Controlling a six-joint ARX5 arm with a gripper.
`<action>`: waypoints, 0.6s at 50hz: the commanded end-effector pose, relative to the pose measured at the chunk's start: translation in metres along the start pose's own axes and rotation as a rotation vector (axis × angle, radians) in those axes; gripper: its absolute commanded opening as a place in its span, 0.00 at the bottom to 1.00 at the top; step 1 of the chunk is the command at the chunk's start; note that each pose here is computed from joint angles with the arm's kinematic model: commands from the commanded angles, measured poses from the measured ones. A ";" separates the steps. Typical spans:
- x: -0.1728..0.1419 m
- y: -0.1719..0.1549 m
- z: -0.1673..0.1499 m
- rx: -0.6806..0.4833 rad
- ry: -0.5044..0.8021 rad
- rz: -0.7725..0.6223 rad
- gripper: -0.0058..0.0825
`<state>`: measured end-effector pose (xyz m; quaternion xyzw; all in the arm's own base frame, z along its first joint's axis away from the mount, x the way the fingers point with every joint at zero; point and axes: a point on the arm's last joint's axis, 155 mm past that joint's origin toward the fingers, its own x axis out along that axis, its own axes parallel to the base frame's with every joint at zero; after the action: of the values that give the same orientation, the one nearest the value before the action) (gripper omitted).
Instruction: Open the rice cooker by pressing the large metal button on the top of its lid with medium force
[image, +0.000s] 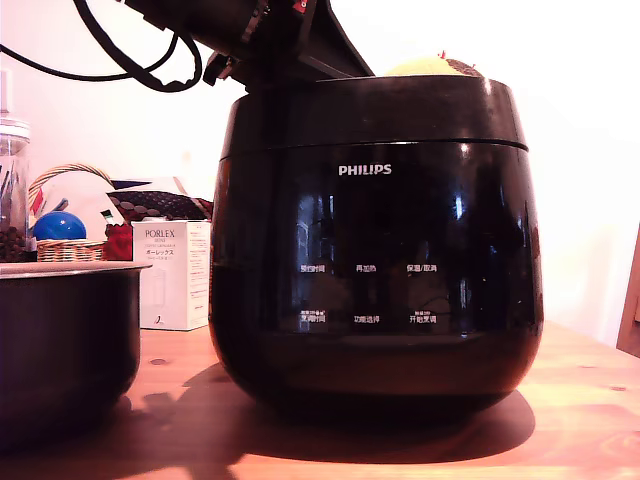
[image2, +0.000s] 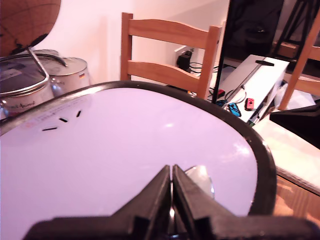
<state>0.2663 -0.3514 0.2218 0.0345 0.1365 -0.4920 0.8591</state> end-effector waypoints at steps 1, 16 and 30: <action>0.003 -0.006 -0.028 -0.004 0.077 -0.016 0.04; 0.001 -0.006 -0.044 0.000 0.141 -0.016 0.04; -0.001 -0.004 -0.053 -0.003 0.179 -0.006 0.04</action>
<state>0.2590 -0.3488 0.2175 0.0530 0.1539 -0.4957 0.8531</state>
